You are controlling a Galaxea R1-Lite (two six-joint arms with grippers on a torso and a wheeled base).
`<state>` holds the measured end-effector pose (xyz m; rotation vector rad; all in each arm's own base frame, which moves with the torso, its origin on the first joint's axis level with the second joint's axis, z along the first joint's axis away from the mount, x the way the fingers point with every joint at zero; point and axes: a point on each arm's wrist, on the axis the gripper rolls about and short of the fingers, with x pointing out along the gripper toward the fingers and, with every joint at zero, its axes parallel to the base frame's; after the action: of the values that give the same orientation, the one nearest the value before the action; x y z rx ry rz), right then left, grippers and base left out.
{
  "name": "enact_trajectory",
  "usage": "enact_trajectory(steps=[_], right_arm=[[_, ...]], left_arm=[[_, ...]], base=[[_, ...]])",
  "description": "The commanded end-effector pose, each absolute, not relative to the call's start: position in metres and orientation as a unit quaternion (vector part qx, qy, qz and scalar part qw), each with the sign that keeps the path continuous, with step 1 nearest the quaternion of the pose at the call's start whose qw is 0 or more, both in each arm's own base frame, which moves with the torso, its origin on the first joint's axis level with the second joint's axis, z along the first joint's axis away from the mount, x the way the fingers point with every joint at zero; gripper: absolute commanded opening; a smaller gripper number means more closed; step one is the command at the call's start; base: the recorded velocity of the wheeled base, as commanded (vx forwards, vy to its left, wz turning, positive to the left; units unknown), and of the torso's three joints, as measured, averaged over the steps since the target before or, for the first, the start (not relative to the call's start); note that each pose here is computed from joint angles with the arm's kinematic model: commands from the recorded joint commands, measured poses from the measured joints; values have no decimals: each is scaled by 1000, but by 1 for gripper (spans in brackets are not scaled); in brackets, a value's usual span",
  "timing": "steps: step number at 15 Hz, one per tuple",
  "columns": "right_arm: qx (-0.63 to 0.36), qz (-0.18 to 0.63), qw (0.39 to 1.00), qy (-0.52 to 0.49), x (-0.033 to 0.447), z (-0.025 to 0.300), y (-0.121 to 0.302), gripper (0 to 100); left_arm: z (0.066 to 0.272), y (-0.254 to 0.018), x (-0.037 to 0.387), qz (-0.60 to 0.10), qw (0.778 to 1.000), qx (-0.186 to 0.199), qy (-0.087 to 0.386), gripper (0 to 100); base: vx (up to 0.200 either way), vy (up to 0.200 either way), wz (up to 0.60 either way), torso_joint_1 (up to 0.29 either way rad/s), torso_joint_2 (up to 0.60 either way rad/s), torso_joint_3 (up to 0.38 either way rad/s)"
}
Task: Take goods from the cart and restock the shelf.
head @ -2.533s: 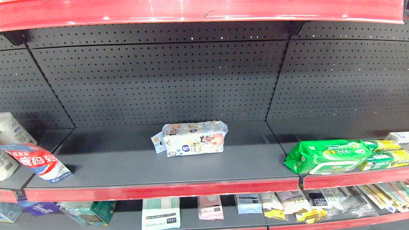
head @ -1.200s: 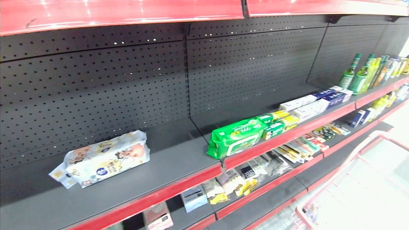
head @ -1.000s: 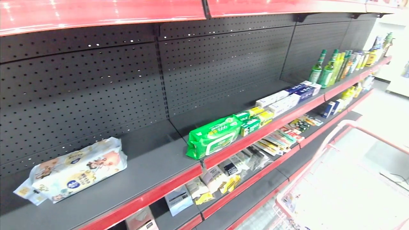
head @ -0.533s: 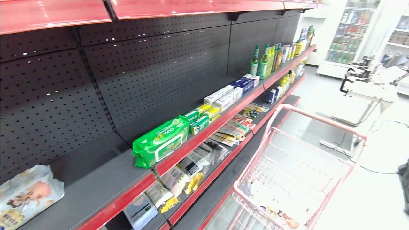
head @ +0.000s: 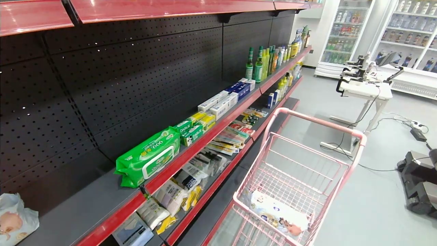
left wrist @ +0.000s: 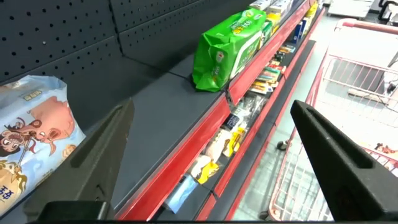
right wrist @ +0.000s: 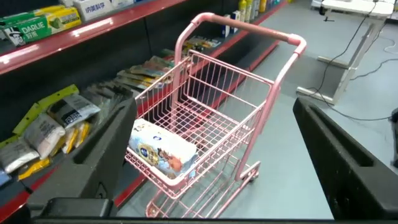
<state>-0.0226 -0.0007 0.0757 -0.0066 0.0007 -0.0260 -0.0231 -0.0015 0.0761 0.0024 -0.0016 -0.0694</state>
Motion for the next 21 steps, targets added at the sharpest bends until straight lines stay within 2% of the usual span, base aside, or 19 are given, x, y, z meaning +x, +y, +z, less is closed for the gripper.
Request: enact_trajectory(steps=[1, 3, 4, 5, 6, 8, 9, 10, 12, 14, 15, 16, 21], right_arm=[[-2, -12, 1000, 2, -22, 76, -1, 100], [29, -23, 999, -5, -23, 77, -1, 100], [48, 6, 999, -20, -19, 145, -1, 100], [109, 6, 994, -24, -4, 199, -1, 100], [122, 12, 992, -16, 4, 216, 0, 100], [52, -59, 989, 124, 81, 224, -4, 100], [80, -99, 972, 197, 138, 214, -16, 100], [85, -100, 959, 250, 189, 193, -20, 100], [35, -36, 947, 318, 224, 166, -11, 100], [-41, 94, 906, 411, 275, 108, -15, 100], [-44, 96, 905, 413, 277, 106, -15, 100], [-72, 142, 877, 453, 306, 68, -12, 100], [-129, 236, 819, 506, 333, -1, 11, 100]], left_arm=[[76, -1, -23, -35, 999, 2, 0, 100], [76, -1, -23, -35, 999, 1, 0, 100], [76, -1, -23, -35, 999, 1, 0, 100], [76, -1, -23, -35, 999, 1, 0, 100], [76, -1, -23, -35, 999, 1, 0, 100], [76, -1, -23, -35, 999, 1, -1, 100], [76, -1, -23, -35, 999, 2, -1, 100], [76, -1, -23, -35, 999, 2, -1, 100], [76, -1, -23, -35, 999, 2, -1, 100], [76, -1, -23, -35, 999, 2, -1, 100], [76, -1, -23, -35, 999, 2, -1, 100], [76, -1, -23, -35, 999, 2, 0, 100], [76, -1, -23, -35, 999, 1, -1, 100]], base=[[0, 0, 0, 0, 0, 0], [0, 0, 0, 0, 0, 0], [0, 0, 0, 0, 0, 0], [0, 0, 0, 0, 0, 0], [0, 0, 0, 0, 0, 0], [0, 0, 0, 0, 0, 0], [0, 0, 0, 0, 0, 0], [0, 0, 0, 0, 0, 0], [0, 0, 0, 0, 0, 0], [0, 0, 0, 0, 0, 0], [0, 0, 0, 0, 0, 0], [0, 0, 0, 0, 0, 0], [0, 0, 0, 0, 0, 0]])
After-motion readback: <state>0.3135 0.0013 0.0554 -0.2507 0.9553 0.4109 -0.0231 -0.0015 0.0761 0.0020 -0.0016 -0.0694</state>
